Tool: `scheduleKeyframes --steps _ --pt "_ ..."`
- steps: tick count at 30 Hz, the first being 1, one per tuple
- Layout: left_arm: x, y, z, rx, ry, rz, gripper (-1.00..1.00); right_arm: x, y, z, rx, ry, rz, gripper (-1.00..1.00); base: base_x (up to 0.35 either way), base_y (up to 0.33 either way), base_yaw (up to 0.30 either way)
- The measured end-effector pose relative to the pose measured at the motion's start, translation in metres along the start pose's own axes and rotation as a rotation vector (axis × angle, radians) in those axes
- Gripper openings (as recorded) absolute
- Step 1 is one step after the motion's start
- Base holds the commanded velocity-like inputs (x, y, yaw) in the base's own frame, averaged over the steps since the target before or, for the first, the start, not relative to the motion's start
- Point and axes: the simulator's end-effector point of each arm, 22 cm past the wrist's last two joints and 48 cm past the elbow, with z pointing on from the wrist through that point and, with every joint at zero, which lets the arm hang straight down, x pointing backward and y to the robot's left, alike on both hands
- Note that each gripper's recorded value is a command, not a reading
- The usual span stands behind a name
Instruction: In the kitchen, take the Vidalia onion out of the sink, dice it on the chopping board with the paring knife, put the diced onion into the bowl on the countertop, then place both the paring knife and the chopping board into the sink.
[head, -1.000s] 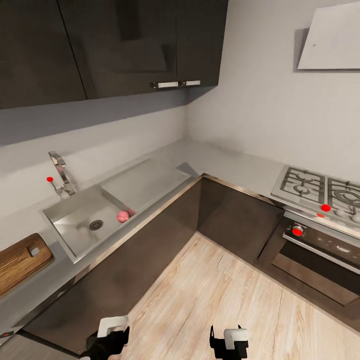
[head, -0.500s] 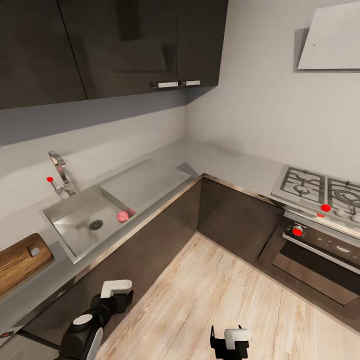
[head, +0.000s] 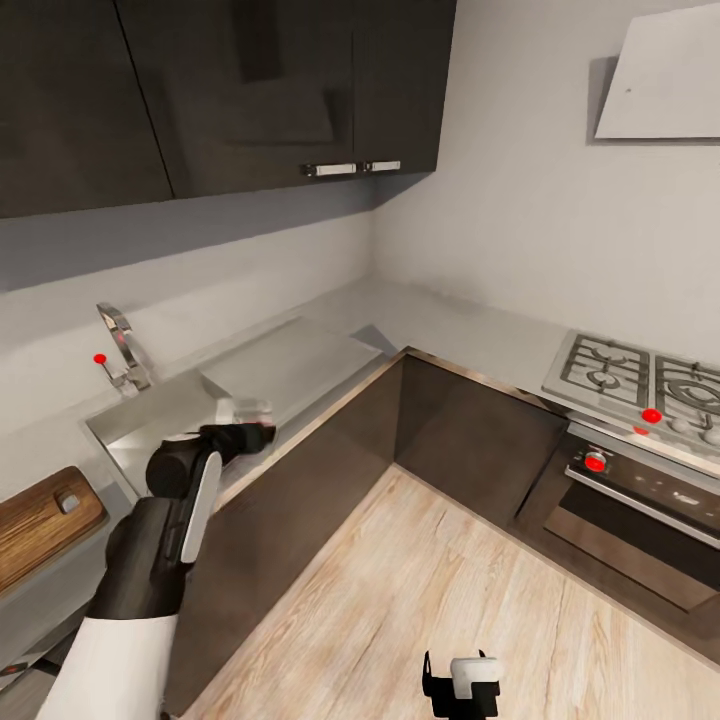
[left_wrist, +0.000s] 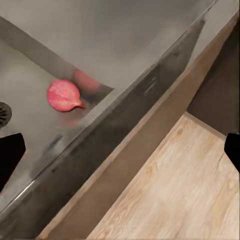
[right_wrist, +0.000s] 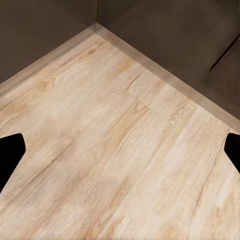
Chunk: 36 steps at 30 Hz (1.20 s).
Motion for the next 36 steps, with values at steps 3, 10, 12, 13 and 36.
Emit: scheduleKeyframes --steps 3,10,12,13,36 --pt "-0.042 -0.001 -0.005 0.001 -0.060 0.000 1.00 0.000 0.000 0.000 0.000 0.000 0.000 1.00 0.000 0.000 0.000" --pt "-0.072 0.038 -0.008 -0.063 -0.095 0.028 1.00 0.000 0.001 0.000 -0.001 0.000 0.000 1.00 0.000 0.000 0.000" --pt "-0.073 0.052 -0.009 -0.085 -0.097 0.040 1.00 0.000 0.001 0.000 -0.001 0.000 0.000 1.00 0.000 0.000 0.000" --pt "-0.074 0.065 -0.010 -0.107 -0.098 0.054 1.00 0.000 0.001 0.000 -0.001 0.000 0.000 1.00 0.000 0.000 0.000" --pt "-0.060 0.119 -0.034 0.236 -0.009 0.210 1.00 0.000 0.001 0.000 -0.001 0.000 0.000 1.00 0.000 0.000 0.000"
